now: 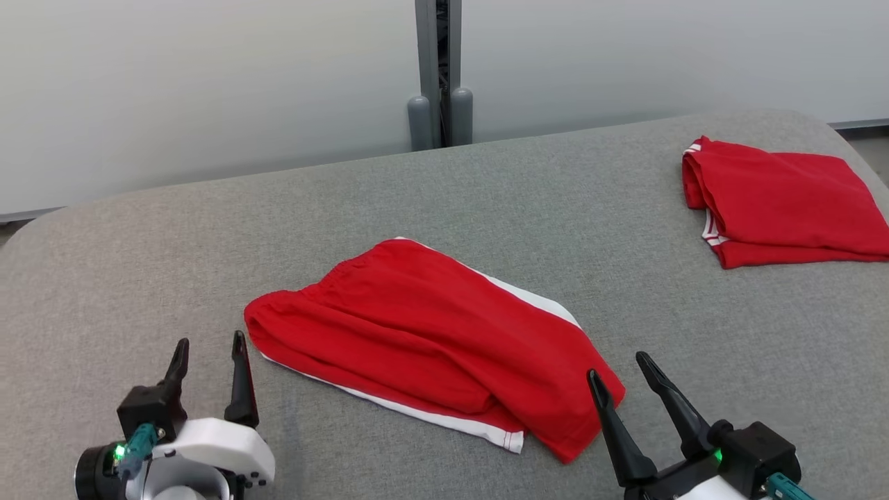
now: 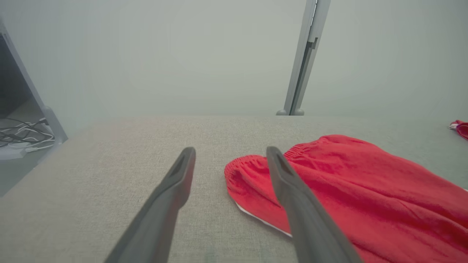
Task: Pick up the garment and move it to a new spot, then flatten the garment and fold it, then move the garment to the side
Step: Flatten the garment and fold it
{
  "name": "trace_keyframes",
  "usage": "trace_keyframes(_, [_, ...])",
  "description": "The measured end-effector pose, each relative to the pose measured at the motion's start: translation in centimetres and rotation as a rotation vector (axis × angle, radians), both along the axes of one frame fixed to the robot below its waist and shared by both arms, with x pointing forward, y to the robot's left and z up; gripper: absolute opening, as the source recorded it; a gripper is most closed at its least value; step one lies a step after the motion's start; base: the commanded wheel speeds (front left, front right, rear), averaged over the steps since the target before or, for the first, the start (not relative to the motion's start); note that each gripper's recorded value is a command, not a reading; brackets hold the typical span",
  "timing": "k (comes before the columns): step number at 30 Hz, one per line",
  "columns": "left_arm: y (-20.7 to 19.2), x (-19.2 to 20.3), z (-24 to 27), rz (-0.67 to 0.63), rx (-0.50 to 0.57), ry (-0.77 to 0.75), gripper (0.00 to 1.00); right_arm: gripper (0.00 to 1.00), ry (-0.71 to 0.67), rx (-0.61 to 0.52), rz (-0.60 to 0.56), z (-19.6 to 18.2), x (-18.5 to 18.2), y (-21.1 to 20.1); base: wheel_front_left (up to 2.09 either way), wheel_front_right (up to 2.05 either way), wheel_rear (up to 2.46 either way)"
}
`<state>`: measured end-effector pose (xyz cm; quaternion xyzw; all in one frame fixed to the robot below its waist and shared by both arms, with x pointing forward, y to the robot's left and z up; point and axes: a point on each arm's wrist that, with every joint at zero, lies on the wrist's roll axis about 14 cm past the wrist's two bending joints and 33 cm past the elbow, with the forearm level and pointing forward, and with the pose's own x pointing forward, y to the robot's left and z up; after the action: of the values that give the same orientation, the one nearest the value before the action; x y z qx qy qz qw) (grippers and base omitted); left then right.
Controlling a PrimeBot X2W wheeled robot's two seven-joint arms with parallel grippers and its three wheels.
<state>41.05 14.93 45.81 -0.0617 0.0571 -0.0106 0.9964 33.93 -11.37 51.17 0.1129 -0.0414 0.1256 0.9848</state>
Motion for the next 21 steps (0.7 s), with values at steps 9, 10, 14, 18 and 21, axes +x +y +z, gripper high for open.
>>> trace_keyframes(9, [-0.4, -3.8, 3.2, 0.001, 0.013, -0.127, 1.0, 1.0, -0.002, -0.009, 0.046, -0.1, -0.4, 1.1, 0.0, 0.0, 0.0])
trace_keyframes(10, [-0.4, -4.1, 3.7, 0.005, 0.016, -0.142, 1.0, 1.0, -0.005, -0.01, 0.049, 0.0, -0.5, 1.2, 0.0, 0.0, 0.0])
trace_keyframes(14, [-0.6, -5.9, 4.3, 0.004, 0.019, -0.169, 1.0, 1.0, -0.011, -0.011, 0.051, 0.2, -0.6, 1.2, 0.0, 0.0, 0.0])
trace_keyframes(18, [-0.7, -7.6, 4.2, 0.009, 0.027, -0.166, 1.0, 1.0, -0.013, -0.013, 0.061, 0.2, -1.0, 1.4, 0.0, 0.0, 0.0])
trace_keyframes(21, [-0.3, -8.6, 3.6, 0.028, 0.029, -0.147, 1.0, 1.0, -0.009, -0.012, 0.064, 0.1, -1.3, 1.5, 0.0, 0.0, 0.0])
